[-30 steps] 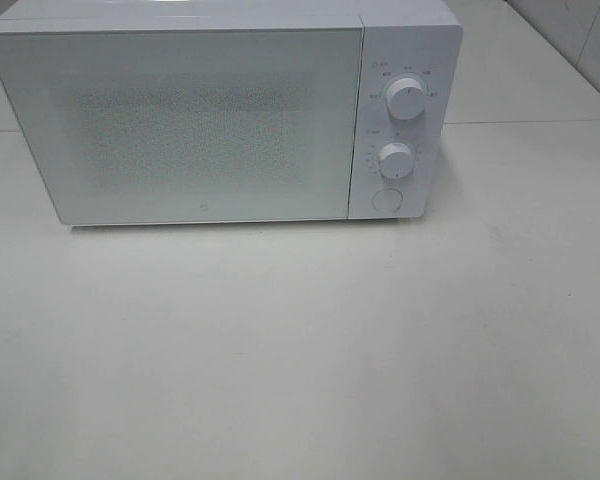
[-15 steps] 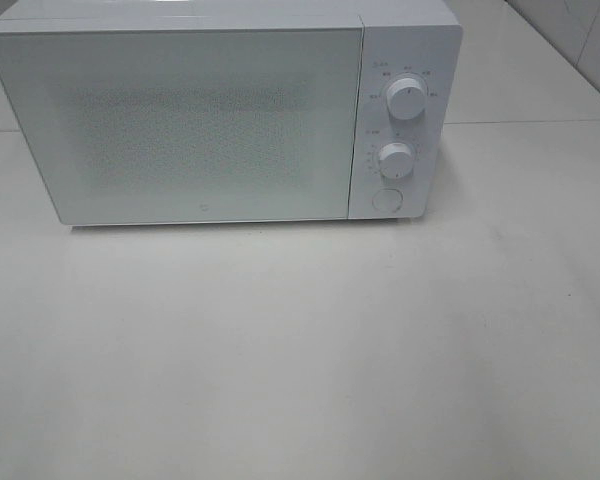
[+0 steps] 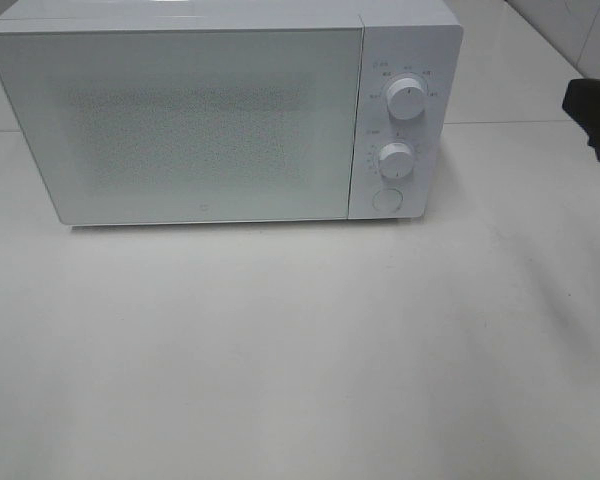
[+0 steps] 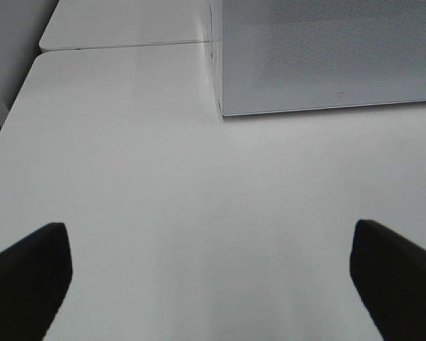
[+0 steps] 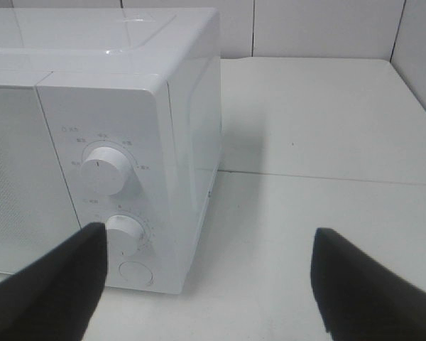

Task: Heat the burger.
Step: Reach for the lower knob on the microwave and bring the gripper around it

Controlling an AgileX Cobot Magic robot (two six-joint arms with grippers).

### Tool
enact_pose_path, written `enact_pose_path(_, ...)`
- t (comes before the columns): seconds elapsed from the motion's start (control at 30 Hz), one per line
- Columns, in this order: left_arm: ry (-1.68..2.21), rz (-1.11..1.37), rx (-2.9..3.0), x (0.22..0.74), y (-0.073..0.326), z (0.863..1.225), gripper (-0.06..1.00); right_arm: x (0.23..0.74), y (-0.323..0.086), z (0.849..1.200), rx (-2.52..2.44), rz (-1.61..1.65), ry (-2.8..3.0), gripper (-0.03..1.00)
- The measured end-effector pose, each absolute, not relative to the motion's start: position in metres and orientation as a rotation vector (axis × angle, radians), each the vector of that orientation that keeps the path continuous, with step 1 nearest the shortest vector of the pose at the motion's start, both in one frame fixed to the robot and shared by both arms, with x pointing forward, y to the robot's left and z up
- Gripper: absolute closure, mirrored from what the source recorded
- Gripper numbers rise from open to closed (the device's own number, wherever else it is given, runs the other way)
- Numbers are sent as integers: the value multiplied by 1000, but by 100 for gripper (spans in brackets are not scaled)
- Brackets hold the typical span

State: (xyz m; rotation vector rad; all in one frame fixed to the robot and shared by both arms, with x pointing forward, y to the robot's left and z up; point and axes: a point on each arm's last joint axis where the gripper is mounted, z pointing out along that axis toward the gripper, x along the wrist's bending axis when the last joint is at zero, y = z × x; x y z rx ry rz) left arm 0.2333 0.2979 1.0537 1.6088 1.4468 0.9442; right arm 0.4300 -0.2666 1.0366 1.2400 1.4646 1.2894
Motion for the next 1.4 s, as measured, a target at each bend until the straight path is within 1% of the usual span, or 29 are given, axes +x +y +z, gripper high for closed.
enact_pose_path(0.17, 1447, 944, 1609, 233, 298, 1054, -5, 452, -266, 1017, 1283, 1262, 1456, 21)
enact_pose_path(0.4, 1447, 944, 1609, 233, 298, 1054, -5, 466, -262, 1000, 1264, 1224, 1458, 21)
enact_pose_path(0.43, 1447, 944, 1609, 233, 298, 1054, -5, 468, -256, 992, 1246, 1200, 1469, 21)
enact_pose_path(0.67, 1447, 944, 1609, 233, 298, 1054, -5, 472, -232, 975, 1212, 1165, 1435, 21)
enact_pose_path(0.73, 1447, 944, 1609, 233, 298, 1054, -5, 472, -214, 963, 1192, 1161, 1385, 21)
enact_pose_path(0.9, 1447, 944, 1609, 233, 298, 1054, -5, 468, -199, 953, 1180, 1153, 1337, 21)
enact_pose_path(1.03, 1447, 944, 1609, 233, 298, 1054, -5, 462, -186, 937, 1207, 1108, 1349, 21)
enact_pose_path(1.23, 1447, 944, 1609, 233, 298, 1054, -5, 460, -172, 927, 1253, 1082, 1352, 21)
enact_pose_path(1.4, 1447, 944, 1609, 233, 298, 1054, -5, 464, -158, 928, 1264, 1106, 1336, 21)
